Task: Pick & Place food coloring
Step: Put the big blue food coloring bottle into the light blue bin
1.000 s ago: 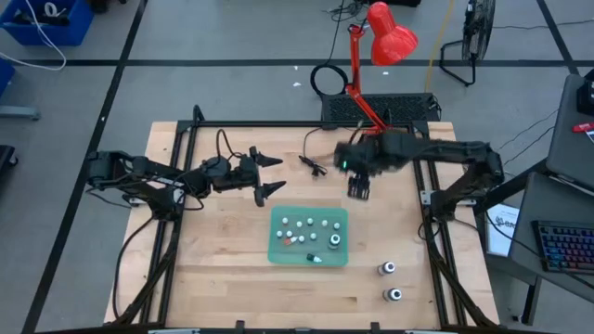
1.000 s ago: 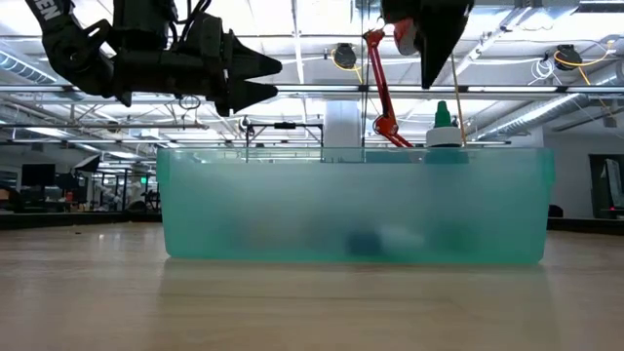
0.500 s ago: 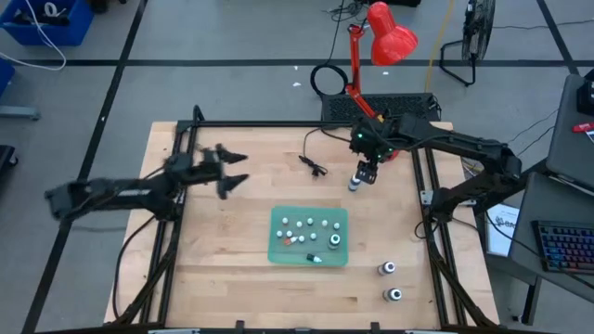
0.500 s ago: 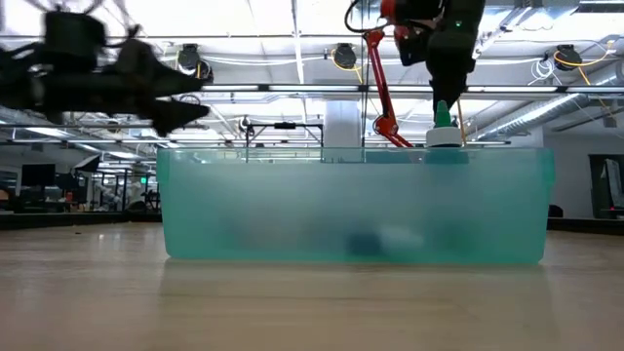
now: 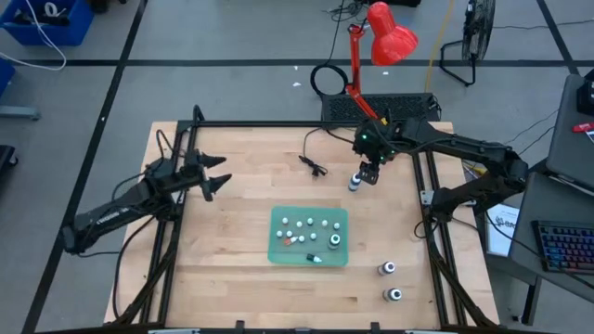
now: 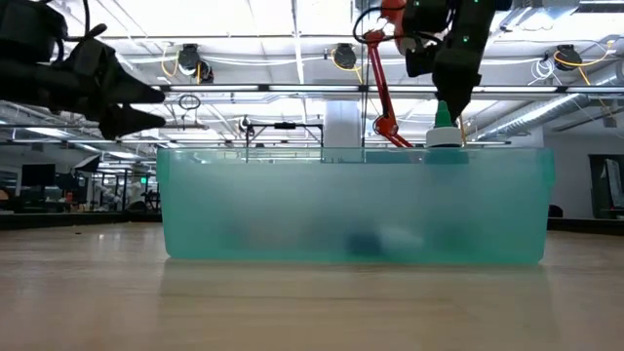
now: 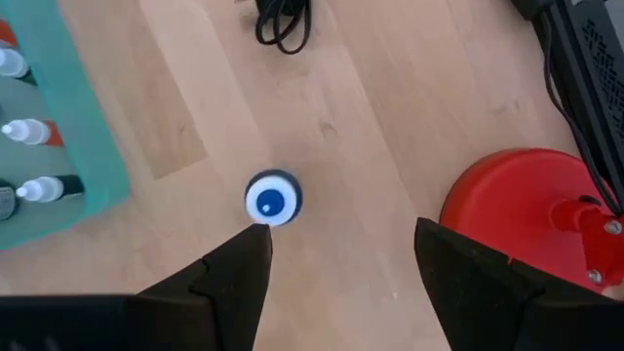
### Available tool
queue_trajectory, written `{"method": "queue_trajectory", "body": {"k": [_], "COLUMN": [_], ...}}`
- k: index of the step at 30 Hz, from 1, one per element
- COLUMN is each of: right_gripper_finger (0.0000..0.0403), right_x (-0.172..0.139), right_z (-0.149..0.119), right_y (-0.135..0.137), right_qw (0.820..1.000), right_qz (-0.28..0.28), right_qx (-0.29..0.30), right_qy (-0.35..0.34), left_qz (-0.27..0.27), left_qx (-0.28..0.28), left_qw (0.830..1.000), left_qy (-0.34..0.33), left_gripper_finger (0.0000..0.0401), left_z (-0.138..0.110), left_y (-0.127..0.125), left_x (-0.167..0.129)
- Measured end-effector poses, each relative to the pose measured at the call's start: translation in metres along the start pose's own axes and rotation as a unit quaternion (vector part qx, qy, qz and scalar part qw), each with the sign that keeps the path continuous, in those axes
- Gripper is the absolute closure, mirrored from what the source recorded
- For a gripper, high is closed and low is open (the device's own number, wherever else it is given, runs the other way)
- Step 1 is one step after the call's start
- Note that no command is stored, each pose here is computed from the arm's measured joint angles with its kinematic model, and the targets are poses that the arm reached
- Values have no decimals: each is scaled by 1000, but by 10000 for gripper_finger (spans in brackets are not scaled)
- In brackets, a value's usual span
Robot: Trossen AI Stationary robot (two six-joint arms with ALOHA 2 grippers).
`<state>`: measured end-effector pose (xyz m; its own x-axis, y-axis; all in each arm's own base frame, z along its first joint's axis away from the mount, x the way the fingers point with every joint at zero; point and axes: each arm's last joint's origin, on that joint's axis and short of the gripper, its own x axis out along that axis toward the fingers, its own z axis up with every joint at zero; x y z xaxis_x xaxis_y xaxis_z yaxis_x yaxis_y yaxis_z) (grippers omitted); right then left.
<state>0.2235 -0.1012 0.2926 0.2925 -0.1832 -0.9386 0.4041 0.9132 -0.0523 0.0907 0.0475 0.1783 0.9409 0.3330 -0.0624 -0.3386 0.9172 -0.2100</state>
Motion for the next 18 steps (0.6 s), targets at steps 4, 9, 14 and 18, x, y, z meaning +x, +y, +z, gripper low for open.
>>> {"method": "queue_trajectory", "body": {"k": [4, 9, 14, 18], "right_gripper_finger": [165, 165, 165, 165], "right_x": [8, 11, 11, 14], "right_z": [-2, -2, -1, 0], "right_y": [-4, -7, -6, -6], "right_qw": [1000, 1000, 1000, 1000], "right_qz": [-2, 5, 25, 23], "right_qx": [-2, -4, -10, -16], "right_qy": [1, -8, -13, -5], "left_qz": [36, 12, 56, 79], "left_qx": [-6, 25, 40, 46], "left_qw": [999, 999, 997, 996], "left_qy": [8, -20, -22, -25], "left_gripper_finger": [48, 48, 48, 48], "left_z": [-6, -4, -6, -7], "left_y": [-4, -14, -19, -21], "left_x": [-6, -8, -9, -9]}}
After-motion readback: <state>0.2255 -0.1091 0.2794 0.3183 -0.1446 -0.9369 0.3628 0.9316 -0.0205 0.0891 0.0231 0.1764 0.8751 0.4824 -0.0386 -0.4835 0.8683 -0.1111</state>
